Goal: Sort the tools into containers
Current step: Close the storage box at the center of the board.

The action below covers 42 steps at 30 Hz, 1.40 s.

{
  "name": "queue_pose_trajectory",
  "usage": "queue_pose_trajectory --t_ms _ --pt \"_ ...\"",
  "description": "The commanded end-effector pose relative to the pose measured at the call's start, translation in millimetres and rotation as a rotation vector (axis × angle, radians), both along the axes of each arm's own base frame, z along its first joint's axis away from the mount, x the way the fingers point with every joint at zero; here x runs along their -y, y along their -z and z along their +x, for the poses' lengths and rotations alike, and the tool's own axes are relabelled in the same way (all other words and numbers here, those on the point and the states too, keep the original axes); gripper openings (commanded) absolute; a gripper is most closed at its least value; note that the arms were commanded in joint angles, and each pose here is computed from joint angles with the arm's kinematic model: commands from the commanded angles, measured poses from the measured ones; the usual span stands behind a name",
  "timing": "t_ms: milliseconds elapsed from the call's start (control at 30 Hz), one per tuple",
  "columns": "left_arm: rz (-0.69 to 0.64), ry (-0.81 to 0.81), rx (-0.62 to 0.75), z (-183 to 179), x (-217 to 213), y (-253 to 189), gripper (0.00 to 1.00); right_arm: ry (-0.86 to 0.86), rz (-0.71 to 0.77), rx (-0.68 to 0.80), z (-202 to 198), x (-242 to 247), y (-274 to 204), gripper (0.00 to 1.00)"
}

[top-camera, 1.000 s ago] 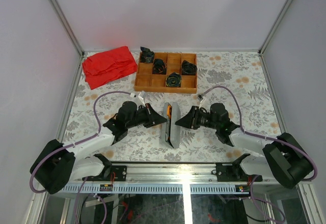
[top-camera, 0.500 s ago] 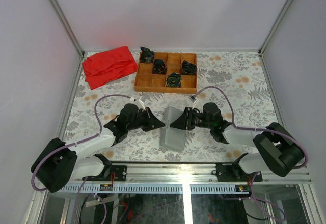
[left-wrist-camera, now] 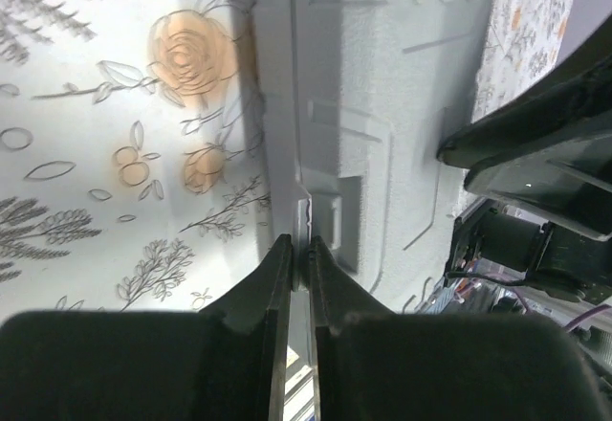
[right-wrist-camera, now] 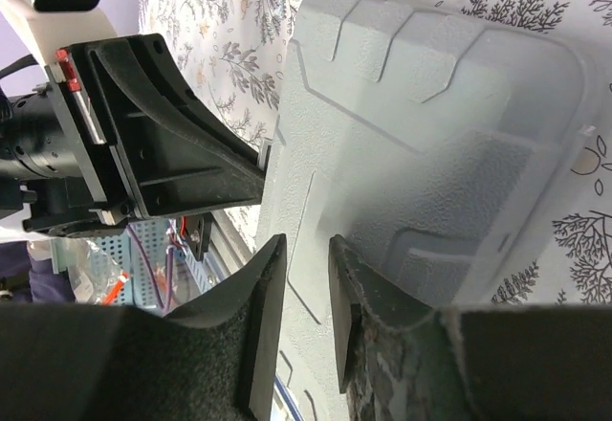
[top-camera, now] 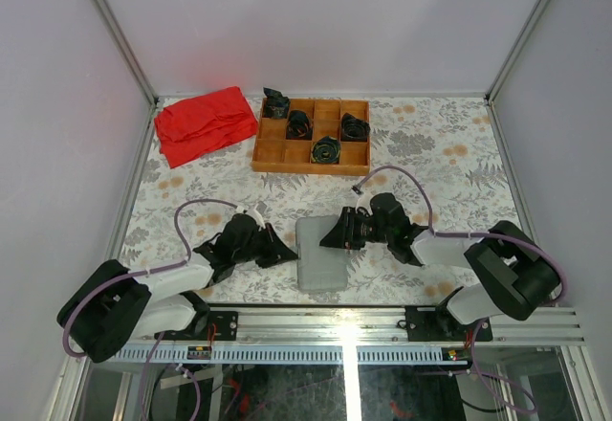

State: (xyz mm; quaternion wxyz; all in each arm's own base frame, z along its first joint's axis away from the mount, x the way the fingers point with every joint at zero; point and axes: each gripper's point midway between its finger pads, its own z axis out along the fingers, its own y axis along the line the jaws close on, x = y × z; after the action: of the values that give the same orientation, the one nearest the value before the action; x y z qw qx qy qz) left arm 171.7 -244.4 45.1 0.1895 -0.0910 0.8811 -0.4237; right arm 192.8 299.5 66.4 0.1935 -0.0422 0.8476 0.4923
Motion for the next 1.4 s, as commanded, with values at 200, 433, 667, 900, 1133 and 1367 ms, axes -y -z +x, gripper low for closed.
queue_pose_trajectory --t_ms 200,433,667,900,1133,1367 --pt "-0.008 -0.069 0.024 1.9 -7.1 9.4 0.06 0.084 -0.255 0.18 14.4 40.8 -10.3 0.58" --pt "-0.004 -0.069 0.036 2.9 -5.4 6.0 0.2 0.158 -0.362 0.199 9.3 72.3 -3.3 0.76" --pt "-0.005 -0.106 0.082 9.4 -9.8 -15.5 0.34 0.151 -0.329 0.156 -0.7 70.9 8.6 0.79" --pt "-0.006 -0.103 0.101 11.8 -7.5 -24.2 0.52 0.132 -0.253 0.127 -1.9 56.3 5.6 0.81" --pt "0.024 -0.064 0.069 6.7 8.2 -11.3 0.64 0.099 -0.198 0.072 -4.8 41.6 12.8 0.84" --pt "0.074 -0.042 0.053 1.2 25.7 -2.5 0.56 0.067 -0.23 0.016 -9.1 38.9 28.2 0.76"
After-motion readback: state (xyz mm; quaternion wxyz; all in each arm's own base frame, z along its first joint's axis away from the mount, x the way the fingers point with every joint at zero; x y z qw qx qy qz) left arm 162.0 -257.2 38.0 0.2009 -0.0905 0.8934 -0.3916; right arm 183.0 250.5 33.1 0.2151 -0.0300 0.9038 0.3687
